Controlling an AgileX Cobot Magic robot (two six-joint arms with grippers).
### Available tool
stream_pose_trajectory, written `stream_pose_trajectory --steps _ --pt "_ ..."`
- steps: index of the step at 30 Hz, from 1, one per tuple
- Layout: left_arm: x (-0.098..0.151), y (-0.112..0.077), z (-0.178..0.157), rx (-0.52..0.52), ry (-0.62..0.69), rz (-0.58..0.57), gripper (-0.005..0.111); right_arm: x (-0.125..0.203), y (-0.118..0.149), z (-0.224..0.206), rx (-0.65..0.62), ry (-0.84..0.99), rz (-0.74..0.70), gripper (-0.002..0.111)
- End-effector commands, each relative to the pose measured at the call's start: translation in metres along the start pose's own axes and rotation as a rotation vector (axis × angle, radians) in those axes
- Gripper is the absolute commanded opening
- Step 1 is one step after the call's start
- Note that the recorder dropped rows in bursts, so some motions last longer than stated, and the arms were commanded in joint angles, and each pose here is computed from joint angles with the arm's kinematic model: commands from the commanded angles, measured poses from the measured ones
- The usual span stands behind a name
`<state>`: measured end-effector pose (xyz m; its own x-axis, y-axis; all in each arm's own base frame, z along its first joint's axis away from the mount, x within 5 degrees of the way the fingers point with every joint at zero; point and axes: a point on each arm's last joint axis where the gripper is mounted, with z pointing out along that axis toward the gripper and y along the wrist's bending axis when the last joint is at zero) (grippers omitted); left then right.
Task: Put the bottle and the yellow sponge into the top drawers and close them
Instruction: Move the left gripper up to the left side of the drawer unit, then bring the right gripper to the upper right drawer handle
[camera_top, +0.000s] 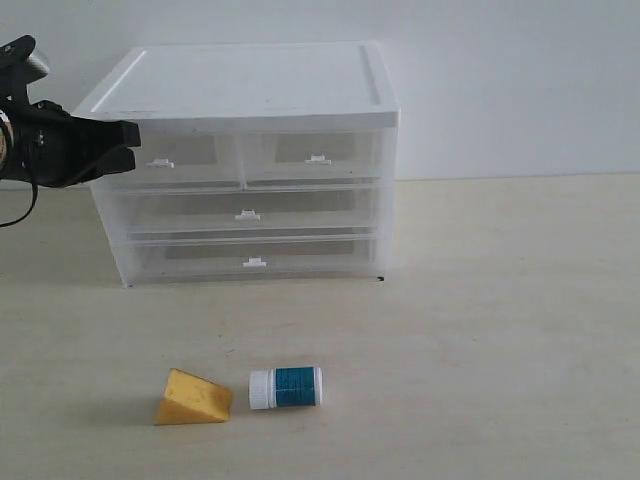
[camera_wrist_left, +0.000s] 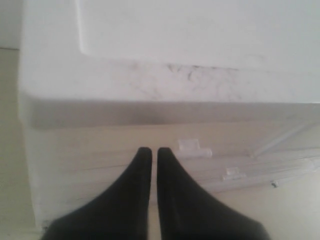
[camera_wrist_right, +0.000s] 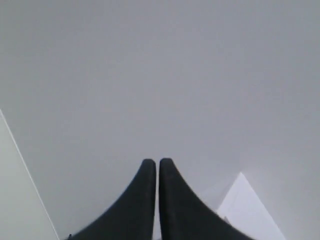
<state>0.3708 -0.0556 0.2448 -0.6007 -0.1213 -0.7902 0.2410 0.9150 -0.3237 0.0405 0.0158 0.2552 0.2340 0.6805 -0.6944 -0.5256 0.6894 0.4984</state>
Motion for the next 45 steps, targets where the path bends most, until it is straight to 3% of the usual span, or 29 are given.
stream_pose_trajectory --steps 1,6,11,17,21,24,32,38,42,44,45 --pt "-0.002 0.0 0.0 0.006 -0.003 0.008 0.004 -0.022 0.019 0.012 -0.011 0.022 -0.125 0.0" --pt "-0.002 0.0 0.0 0.003 -0.005 0.008 0.004 -0.04 0.029 0.044 0.045 0.083 -0.122 0.0" --pt "-0.002 0.0 0.0 0.003 -0.005 0.008 0.004 -0.039 0.029 0.088 0.061 0.18 -0.071 0.0" --pt "-0.002 0.0 0.0 0.007 -0.003 0.008 0.004 -0.019 0.023 0.139 -0.06 0.233 0.109 0.0" --pt "-0.002 0.0 0.0 0.007 -0.003 0.008 0.004 0.01 0.016 0.171 -0.097 0.47 0.21 0.0" --pt "-0.002 0.0 0.0 0.007 -0.003 0.008 0.004 0.035 0.0 0.191 -0.04 0.59 0.33 0.0" --pt "-0.002 0.0 0.0 0.003 -0.004 0.008 0.004 0.089 -0.045 0.212 0.068 0.598 0.575 0.0" --pt "-0.002 -0.001 0.0 0.016 0.0 0.008 0.004 0.153 -0.059 0.214 0.18 0.593 0.656 0.0" --pt "-0.002 -0.001 0.0 0.016 0.0 0.008 0.004 0.192 -0.056 0.23 0.171 0.675 0.734 0.0" --pt "-0.002 -0.001 0.0 0.016 0.0 0.008 0.004 0.215 -0.057 0.244 0.158 0.722 0.788 0.007" --pt "-0.002 -0.001 0.0 0.016 0.0 0.008 0.004 0.226 -0.06 0.25 0.157 0.753 0.817 0.017"
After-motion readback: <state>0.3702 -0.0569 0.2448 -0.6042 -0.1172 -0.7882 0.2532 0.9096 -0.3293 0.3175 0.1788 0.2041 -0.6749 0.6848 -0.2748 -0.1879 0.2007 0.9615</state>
